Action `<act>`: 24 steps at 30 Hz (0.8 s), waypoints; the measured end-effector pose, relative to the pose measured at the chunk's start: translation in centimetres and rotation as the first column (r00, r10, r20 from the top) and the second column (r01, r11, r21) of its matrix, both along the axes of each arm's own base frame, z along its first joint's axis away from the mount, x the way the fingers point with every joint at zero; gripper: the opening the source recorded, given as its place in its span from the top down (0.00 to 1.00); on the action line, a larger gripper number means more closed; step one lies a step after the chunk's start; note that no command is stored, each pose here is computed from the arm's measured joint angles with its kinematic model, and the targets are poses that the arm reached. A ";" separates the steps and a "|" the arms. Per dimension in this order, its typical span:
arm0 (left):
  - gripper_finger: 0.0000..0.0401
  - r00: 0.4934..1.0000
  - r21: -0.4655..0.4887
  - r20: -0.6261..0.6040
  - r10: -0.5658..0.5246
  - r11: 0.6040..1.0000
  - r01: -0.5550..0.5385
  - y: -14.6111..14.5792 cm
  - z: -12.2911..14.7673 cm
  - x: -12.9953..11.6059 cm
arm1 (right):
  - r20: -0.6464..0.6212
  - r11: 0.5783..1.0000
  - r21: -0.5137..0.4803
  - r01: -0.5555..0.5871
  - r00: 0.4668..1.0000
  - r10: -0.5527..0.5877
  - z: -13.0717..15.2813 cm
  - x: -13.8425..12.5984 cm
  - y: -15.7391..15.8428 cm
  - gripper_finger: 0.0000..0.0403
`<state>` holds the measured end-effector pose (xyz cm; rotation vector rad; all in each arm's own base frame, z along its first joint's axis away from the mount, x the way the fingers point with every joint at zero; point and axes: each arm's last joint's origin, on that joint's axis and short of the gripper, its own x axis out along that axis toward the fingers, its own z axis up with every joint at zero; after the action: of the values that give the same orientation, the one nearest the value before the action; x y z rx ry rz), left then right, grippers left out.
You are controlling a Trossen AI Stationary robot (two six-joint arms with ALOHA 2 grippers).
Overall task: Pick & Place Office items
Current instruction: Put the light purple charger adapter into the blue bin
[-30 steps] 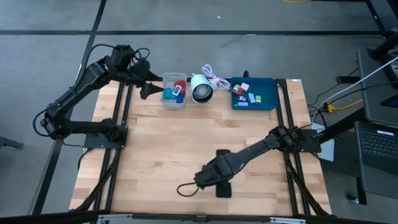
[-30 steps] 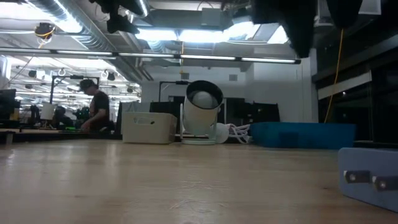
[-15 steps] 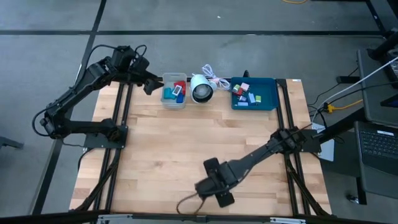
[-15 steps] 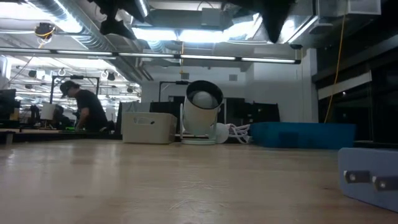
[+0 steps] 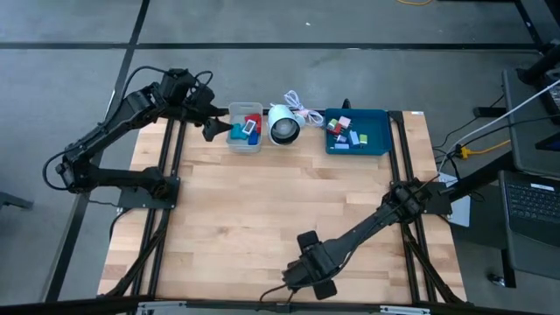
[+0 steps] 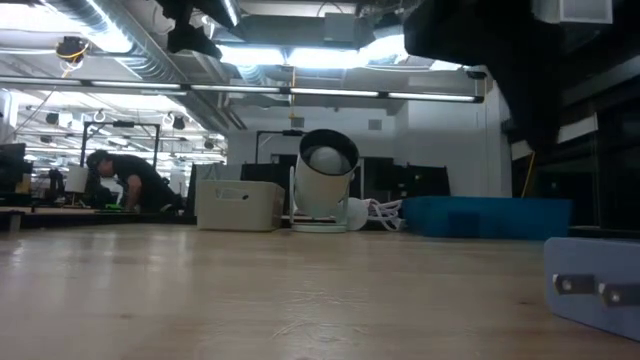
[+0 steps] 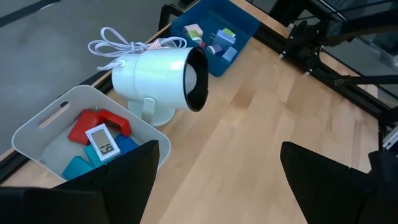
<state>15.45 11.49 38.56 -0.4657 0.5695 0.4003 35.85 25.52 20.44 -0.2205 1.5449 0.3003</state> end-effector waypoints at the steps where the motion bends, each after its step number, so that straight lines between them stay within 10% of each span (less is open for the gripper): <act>1: 0.17 1.000 0.000 0.000 0.000 1.000 0.000 0.0 0.0 0.0 | -0.001 1.000 -0.001 0.001 1.000 -0.001 -0.1 0.0 0.0 0.29; 24: 0.17 1.000 0.014 -0.011 -0.005 1.000 0.005 0.0 0.0 0.0 | 0.019 0.999 0.052 0.011 1.000 -0.012 -4.5 -0.2 0.0 0.29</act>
<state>15.41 11.50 38.52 -0.4489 0.5777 0.4015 35.69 25.53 15.96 -0.1736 1.5166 0.3278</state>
